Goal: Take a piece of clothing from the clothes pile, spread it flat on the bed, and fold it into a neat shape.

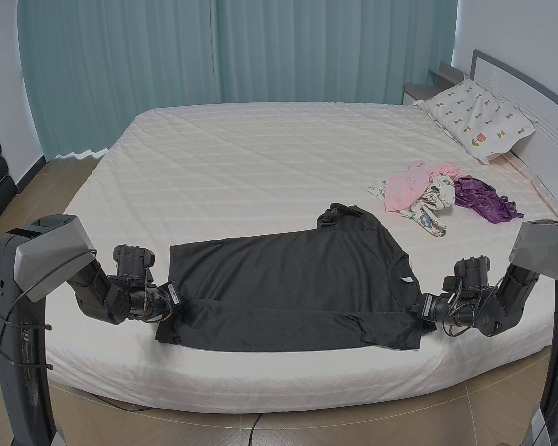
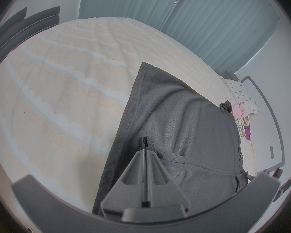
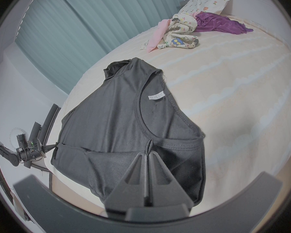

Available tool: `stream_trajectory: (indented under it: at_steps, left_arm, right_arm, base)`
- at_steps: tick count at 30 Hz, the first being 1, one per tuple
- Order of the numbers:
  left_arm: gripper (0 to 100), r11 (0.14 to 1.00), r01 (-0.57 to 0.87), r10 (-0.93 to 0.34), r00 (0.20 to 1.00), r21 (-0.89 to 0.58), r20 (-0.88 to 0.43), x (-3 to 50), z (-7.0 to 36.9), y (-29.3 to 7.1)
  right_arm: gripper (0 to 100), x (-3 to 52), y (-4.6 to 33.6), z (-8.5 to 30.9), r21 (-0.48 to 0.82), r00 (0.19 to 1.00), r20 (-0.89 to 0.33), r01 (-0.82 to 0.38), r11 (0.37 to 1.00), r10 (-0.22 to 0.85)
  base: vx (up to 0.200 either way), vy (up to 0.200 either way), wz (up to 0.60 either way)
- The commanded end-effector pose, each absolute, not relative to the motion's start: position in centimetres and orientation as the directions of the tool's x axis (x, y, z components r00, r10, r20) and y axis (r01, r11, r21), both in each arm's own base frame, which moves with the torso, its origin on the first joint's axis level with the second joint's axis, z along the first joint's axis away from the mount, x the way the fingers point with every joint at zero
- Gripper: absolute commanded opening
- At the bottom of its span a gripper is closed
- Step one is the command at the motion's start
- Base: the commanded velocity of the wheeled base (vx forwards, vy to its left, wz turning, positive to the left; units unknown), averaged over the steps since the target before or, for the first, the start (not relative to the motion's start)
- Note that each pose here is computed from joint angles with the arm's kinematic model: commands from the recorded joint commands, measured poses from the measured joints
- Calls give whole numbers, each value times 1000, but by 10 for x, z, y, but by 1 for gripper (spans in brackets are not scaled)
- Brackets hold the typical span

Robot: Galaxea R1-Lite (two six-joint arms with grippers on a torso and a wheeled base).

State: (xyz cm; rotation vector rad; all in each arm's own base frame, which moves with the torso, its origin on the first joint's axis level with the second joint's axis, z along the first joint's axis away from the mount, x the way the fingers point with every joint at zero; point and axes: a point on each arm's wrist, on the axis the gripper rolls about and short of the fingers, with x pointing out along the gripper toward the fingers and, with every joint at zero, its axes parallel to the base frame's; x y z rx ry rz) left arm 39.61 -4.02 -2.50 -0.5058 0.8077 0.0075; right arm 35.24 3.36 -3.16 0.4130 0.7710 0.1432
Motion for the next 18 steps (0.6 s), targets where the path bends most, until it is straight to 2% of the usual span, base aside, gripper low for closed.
stream_trajectory:
  at_steps: [1,9,18]
  left_arm:
    - [0,877,-202,-183,697,-435,-694,396,-26,-40]
    - [0,869,-217,-182,695,-444,-696,396,-27,-40]
    - [0,860,-231,-182,695,-455,-696,397,-27,-40]
  right_arm:
    - [0,355,32,-26,420,727,-630,24,907,273]
    - [0,364,29,-5,444,796,-547,12,896,260]
    - [0,373,24,-7,447,818,-522,20,894,243]
  base:
    - [0,0,0]
    - [0,0,0]
    - [0,0,0]
